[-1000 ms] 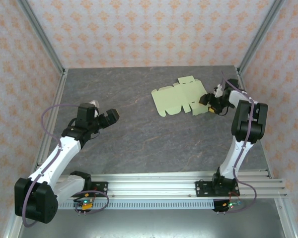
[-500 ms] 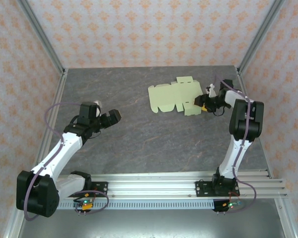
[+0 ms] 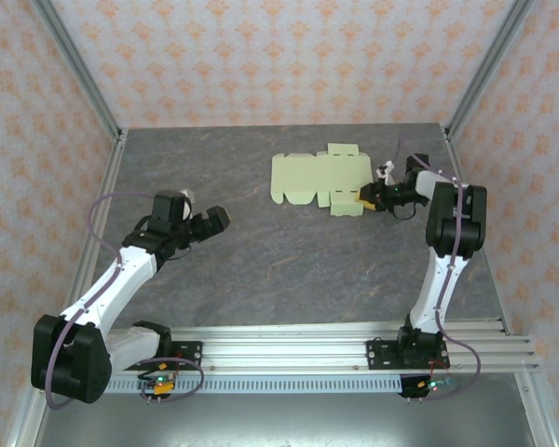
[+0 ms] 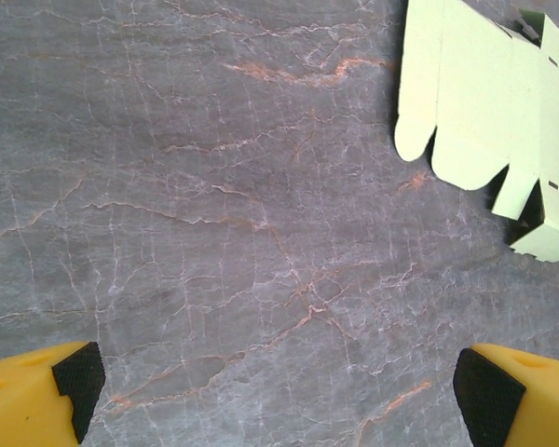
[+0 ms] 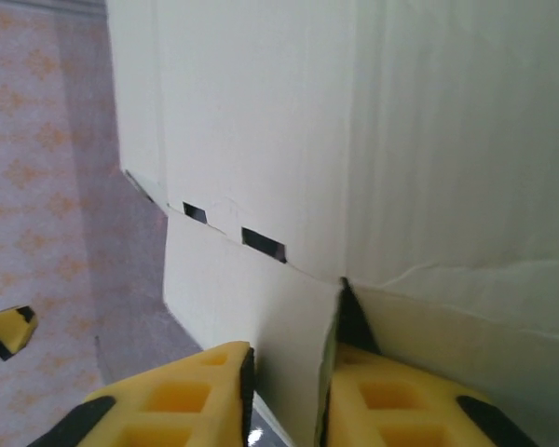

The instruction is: Fold the paper box

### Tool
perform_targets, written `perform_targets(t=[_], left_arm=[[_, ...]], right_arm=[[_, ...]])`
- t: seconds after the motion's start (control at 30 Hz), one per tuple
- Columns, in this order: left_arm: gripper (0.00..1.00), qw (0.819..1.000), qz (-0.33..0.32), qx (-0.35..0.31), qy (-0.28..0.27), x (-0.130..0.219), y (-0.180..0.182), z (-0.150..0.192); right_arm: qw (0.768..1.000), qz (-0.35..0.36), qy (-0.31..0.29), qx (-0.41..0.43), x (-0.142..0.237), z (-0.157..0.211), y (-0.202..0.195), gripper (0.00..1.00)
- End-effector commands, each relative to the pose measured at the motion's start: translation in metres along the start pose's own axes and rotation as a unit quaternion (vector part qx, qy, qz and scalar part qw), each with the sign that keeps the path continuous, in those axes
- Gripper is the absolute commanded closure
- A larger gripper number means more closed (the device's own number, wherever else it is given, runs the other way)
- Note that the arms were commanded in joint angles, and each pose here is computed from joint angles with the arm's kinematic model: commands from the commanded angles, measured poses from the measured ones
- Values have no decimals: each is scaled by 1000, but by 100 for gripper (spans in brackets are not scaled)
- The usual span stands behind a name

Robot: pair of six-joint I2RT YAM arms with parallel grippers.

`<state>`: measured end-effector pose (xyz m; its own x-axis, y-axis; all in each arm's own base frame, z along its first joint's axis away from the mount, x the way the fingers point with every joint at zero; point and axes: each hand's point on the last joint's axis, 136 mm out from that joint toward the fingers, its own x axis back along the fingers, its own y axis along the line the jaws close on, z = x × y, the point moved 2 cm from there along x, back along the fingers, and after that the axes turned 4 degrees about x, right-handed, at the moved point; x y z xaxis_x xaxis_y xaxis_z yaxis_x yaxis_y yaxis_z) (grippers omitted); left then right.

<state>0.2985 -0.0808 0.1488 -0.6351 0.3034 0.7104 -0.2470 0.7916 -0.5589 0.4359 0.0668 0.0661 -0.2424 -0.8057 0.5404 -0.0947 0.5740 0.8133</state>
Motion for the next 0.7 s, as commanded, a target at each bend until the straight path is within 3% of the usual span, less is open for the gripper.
perform_targets(t=[0.0,0.27,0.43,0.53,0.67], left_arm=[[0,1000,15,2,-1,0,-7,-1],[0,1000,20,1,-7,7,-12,-4],[0,999,36,10,-17,15,-19,-8],[0,998,44,13,-31,23,-25,-13],[0,997,57,12,-53,36,-34,-22]], right_arm=[[1000,-27,-1,11,0,-4,14,82],[999,-5,-10,33,9,-2,34,98],[995,45,-40,77,29,6,64,100],[986,100,-86,105,54,6,85,100],[950,215,-137,178,90,12,123,100]])
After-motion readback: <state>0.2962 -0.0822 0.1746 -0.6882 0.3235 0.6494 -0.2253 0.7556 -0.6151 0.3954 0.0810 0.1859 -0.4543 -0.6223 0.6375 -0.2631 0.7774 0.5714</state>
